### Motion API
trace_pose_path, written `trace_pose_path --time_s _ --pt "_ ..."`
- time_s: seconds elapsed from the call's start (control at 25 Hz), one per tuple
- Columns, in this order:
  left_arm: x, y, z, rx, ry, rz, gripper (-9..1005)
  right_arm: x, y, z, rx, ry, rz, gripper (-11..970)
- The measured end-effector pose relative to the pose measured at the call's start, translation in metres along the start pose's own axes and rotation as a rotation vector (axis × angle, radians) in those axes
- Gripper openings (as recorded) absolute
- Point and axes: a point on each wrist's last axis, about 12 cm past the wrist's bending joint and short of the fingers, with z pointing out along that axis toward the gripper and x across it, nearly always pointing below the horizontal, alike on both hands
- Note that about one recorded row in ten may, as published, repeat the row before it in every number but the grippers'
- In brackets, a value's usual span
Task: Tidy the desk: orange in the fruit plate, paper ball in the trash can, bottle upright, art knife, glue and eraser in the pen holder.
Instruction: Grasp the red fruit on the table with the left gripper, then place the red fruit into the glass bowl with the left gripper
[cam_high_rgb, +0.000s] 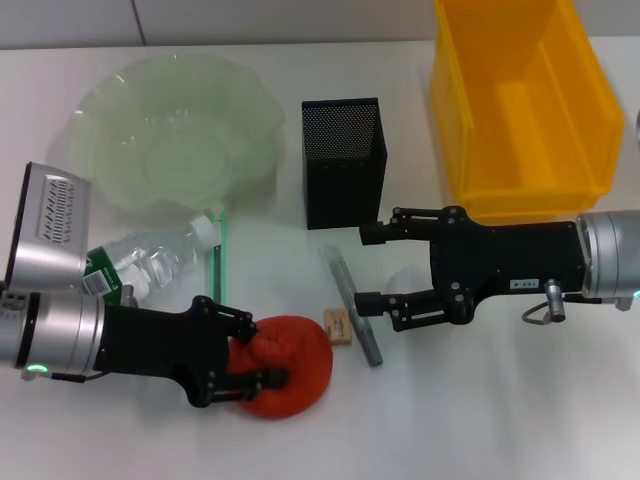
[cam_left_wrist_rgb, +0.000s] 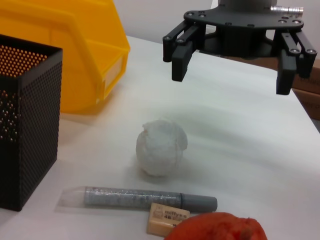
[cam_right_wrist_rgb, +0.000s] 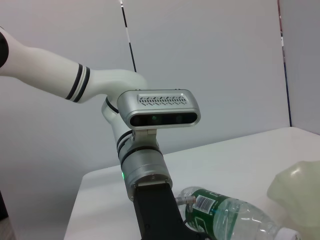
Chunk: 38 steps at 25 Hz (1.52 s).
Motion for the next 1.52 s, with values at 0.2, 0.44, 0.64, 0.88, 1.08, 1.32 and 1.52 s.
trace_pose_path --time_s 0.2,0.44,0.64,0.88,1.08,1.32,1.52 --pt "-0.001 0.0 0.0 -0.002 -0.007 0.002 448 -0.001 -0.001 0.0 0.001 -0.001 -0.002 826" --pt "-0.003 0.001 -0.001 -0.003 -0.008 0.011 284 -0.002 -0.002 0.0 0.002 -0.003 -0.004 821" --pt "-0.004 0.0 -0.002 0.002 -0.024 0.006 245 -0.001 -0.001 0.0 0.003 -0.005 0.0 817" --pt "-0.011 -0.002 -0.013 -0.004 -0.149 -0.014 202 0.0 -0.001 -0.001 0.008 -0.005 0.009 812" --pt "-0.019 -0.003 -0.018 -0.041 -0.281 -0.032 179 0.002 0.001 -0.001 0.009 -0.006 0.012 808" --pt "-0.022 0.0 -0.024 -0.16 -0.438 -0.027 151 0.006 0.003 -0.002 0.014 -0.006 0.017 803" --pt "-0.023 0.005 -0.032 -0.27 -0.568 -0.039 102 0.009 0.004 -0.004 0.025 -0.003 0.021 798"
